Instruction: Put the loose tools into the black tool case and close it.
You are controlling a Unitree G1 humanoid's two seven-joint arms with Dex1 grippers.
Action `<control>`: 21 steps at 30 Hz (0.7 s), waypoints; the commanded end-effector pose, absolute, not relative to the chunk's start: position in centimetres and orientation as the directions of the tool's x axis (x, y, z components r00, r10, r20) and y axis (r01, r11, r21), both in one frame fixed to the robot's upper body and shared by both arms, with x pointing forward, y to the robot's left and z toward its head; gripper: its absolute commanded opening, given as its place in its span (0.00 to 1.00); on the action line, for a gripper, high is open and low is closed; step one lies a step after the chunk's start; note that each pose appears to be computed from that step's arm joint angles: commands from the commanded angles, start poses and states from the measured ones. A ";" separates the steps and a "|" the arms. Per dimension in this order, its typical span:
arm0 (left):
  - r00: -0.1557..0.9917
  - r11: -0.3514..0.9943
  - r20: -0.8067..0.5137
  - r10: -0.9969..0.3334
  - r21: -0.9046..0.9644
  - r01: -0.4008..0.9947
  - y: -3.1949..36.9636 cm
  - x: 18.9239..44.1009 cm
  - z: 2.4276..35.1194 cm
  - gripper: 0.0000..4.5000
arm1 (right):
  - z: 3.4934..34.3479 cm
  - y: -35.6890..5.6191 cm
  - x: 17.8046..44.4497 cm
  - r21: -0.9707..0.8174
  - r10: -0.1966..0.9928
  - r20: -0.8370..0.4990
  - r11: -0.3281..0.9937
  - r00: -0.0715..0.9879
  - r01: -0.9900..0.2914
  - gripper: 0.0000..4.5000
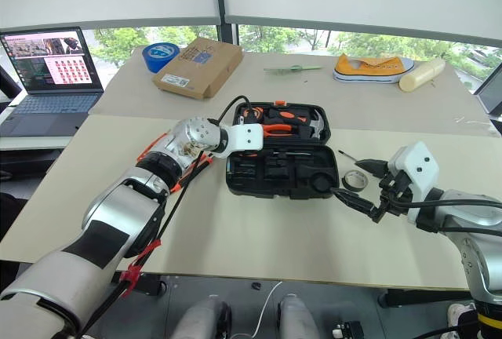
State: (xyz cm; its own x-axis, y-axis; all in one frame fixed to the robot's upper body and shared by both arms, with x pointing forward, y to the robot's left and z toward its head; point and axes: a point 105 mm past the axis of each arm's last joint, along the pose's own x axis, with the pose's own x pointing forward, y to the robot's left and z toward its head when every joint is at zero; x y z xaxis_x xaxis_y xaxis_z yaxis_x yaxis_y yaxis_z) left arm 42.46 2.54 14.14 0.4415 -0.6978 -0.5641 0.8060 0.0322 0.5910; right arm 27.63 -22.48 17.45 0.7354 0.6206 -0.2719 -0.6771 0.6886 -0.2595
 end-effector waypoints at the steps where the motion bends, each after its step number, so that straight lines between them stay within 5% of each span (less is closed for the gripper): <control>1: 0.400 0.176 -0.453 -0.797 0.460 0.870 3.8 42.5 17.4 0.07 | 18.9 -24.1 27.4 -0.313 0.563 -0.224 0.732 0.796 -0.606 1.00; 7: 0.186 0.145 -0.156 -0.970 0.245 0.959 8.2 37.7 24.7 0.53 | 19.1 -27.3 26.0 -0.324 0.464 -0.235 0.791 0.854 -0.519 1.00; 12: 0.108 0.084 -0.156 -0.982 0.151 0.985 12.5 30.7 24.7 0.96 | 18.6 -30.4 25.2 -0.321 0.387 -0.275 0.826 0.880 -0.463 1.00; 15: 0.028 0.014 -0.237 -0.971 0.062 0.998 13.6 27.1 23.2 0.99 | 18.1 -32.0 25.7 -0.335 0.351 -0.312 0.829 0.883 -0.448 1.00; 21: 0.018 -0.015 -0.314 -0.949 0.102 0.995 12.9 24.6 21.7 0.99 | 16.4 -33.7 28.6 -0.379 0.333 -0.395 0.790 0.856 -0.482 1.00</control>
